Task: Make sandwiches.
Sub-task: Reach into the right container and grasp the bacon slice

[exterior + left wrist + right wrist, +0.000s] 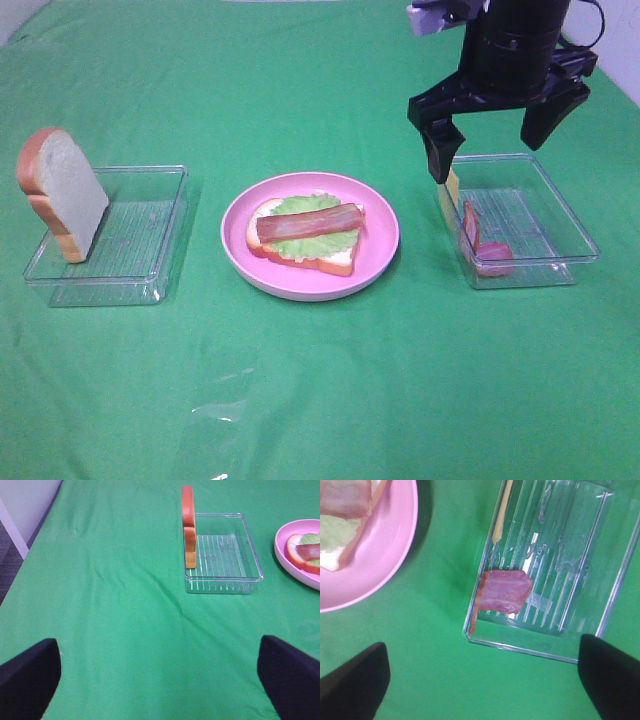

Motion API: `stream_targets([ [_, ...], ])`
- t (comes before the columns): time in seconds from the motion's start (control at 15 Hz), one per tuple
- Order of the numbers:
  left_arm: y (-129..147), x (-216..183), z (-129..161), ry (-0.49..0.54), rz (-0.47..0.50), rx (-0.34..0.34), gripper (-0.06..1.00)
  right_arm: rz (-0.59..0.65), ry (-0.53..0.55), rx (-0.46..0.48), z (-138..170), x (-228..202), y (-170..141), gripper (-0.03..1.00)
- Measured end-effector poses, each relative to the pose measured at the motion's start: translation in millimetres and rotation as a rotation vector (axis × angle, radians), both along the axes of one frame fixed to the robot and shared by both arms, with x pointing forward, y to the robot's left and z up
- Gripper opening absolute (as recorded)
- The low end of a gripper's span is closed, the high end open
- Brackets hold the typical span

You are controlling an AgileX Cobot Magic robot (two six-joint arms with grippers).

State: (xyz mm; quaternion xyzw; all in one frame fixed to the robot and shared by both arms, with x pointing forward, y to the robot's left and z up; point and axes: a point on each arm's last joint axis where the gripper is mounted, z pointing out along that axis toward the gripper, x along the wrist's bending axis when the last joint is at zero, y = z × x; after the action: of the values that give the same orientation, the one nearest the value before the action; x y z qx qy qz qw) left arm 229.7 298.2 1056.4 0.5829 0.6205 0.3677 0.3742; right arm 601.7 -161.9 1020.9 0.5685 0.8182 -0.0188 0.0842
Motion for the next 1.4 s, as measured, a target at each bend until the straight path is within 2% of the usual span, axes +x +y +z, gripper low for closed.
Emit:
stream_targets([
  [0.27,0.0,0.0,0.0,0.000,0.000,0.000,0.99,0.012,0.044,-0.009,-42.5,5.3,2.7,0.98],
  [0.6,0.0,0.0,0.0,0.000,0.000,0.000,0.99,0.019,0.090,-0.026,-79.4,13.9,6.5,0.98],
  [0.8,0.0,0.0,0.0,0.000,0.000,0.000,0.99,0.022,0.092,-0.031,-84.6,15.3,6.7,0.96],
  [1.13,0.0,0.0,0.0,0.000,0.000,0.000,0.99,0.008,0.062,-0.071,-83.9,17.8,3.1,0.81],
  [1.2,0.0,0.0,0.0,0.000,0.000,0.000,0.99,0.000,0.060,-0.070,-83.9,17.9,3.1,0.75],
  [1.27,0.0,0.0,0.0,0.000,0.000,0.000,0.99,-0.006,0.055,-0.075,-83.8,18.2,2.5,0.54],
  [1.4,0.0,0.0,0.0,0.000,0.000,0.000,0.99,-0.003,0.046,-0.093,-83.4,19.1,1.0,0.24],
])
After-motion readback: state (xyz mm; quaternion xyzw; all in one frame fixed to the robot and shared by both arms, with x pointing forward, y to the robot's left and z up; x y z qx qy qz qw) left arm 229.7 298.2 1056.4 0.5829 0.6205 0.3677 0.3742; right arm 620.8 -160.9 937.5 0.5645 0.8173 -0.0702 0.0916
